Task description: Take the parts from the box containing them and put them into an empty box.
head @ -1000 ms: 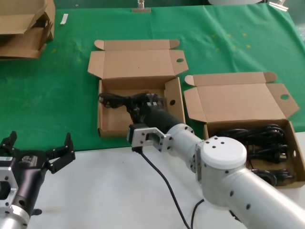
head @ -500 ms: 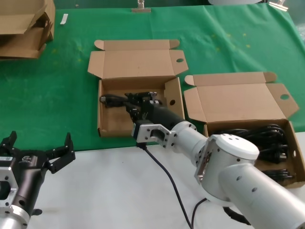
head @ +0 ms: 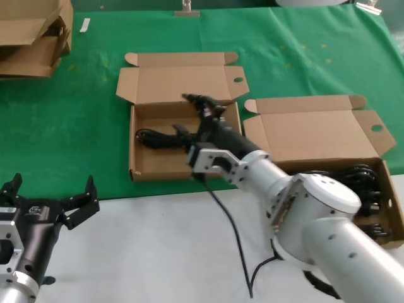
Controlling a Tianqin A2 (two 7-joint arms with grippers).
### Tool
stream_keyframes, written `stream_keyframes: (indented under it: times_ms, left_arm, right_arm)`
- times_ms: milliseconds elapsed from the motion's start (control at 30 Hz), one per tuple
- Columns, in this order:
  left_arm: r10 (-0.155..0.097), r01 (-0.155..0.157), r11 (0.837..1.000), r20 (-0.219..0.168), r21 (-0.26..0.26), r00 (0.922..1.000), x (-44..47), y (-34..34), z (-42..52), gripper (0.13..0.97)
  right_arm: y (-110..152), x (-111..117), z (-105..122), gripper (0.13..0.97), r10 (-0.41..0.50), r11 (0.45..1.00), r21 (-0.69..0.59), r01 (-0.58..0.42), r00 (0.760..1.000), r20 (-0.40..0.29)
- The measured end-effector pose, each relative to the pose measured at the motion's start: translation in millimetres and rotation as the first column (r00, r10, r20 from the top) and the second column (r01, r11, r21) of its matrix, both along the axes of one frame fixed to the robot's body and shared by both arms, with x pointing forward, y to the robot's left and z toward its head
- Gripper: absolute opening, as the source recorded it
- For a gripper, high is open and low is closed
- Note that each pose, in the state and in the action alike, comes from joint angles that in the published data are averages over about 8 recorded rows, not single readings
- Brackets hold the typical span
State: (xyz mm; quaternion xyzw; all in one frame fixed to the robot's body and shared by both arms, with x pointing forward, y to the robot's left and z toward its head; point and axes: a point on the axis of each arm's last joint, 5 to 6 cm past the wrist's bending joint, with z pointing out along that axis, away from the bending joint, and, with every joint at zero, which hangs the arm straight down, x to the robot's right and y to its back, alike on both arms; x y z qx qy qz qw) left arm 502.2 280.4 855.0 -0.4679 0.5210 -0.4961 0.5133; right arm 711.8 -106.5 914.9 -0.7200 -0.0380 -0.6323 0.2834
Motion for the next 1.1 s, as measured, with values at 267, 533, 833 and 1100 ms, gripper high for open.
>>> stream_keyframes:
  times_ms: [267,533,833,1100]
  left_arm:
    - [0.000,0.000,1.000,0.000,0.000,1.0000,0.0,0.0,0.0,0.966]
    - [0.000,0.000,1.000,0.000,0.000,1.0000,0.0,0.0,0.0,0.966]
    - [0.000,0.000,1.000,0.000,0.000,1.0000,0.0,0.0,0.0,0.966]
    - [0.000,0.000,1.000,0.000,0.000,1.0000,0.0,0.0,0.0,0.966]
  right_arm:
    - [-39.2,-14.8,14.0,0.512,-0.127,0.987,0.103,0.125,0.992,0.016]
    - [-48.1,-24.6,6.5,0.681,-0.147,0.974,0.173,0.148,0.989,-0.016]
    - [-60.2,-42.1,-9.1,0.839,-0.163,0.938,0.295,0.179,0.983,-0.081]
    - [-73.4,-59.9,-22.2,0.923,-0.175,0.890,0.402,0.216,0.975,-0.139]
